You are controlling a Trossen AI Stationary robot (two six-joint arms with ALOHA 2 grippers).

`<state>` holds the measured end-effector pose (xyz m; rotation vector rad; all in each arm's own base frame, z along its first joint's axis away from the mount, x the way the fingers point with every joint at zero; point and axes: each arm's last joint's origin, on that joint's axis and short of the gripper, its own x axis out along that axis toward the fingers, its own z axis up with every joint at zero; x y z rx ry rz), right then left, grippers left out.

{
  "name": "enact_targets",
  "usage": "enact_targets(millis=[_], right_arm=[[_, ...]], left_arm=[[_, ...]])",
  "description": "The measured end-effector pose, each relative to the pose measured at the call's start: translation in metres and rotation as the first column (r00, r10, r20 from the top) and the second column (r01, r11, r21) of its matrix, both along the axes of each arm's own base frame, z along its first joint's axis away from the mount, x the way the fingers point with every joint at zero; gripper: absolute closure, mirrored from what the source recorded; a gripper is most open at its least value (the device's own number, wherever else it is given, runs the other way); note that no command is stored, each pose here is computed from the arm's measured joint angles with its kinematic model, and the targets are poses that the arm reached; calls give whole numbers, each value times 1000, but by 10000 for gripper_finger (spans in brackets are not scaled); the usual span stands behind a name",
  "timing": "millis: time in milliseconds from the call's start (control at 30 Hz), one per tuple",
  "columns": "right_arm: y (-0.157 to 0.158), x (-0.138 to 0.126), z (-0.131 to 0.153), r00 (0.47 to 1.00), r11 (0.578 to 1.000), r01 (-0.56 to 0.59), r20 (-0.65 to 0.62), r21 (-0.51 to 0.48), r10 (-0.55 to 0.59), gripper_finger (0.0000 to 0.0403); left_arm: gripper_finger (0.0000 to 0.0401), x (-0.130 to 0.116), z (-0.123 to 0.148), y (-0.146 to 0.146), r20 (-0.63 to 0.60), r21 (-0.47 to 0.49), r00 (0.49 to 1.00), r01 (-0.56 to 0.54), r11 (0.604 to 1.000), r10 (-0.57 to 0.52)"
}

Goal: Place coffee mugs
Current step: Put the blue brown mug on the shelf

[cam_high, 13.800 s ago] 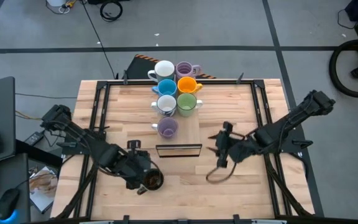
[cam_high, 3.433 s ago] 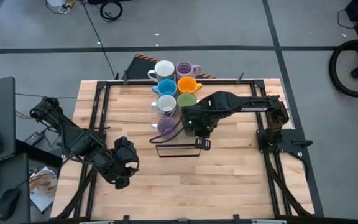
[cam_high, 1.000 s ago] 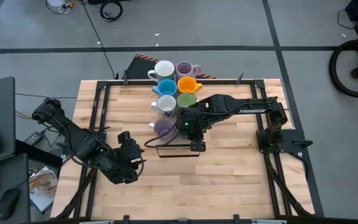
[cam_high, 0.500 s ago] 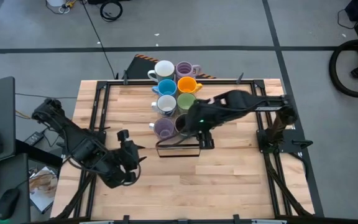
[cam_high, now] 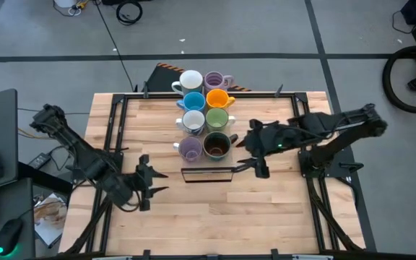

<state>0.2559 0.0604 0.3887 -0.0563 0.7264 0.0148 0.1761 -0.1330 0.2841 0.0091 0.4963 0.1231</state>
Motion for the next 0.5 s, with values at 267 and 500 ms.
enact_targets(millis=[267,500], right_arm=[[-28,-33,-52,988,996,82,133,-23,-78,153],[-64,-50,-80,964,995,100,246,7,-98,153]], left_arm=[[230,-14,-31,38,125,-42,990,-55,998,60],[230,-21,-39,58,136,-41,990,-36,999,41]])
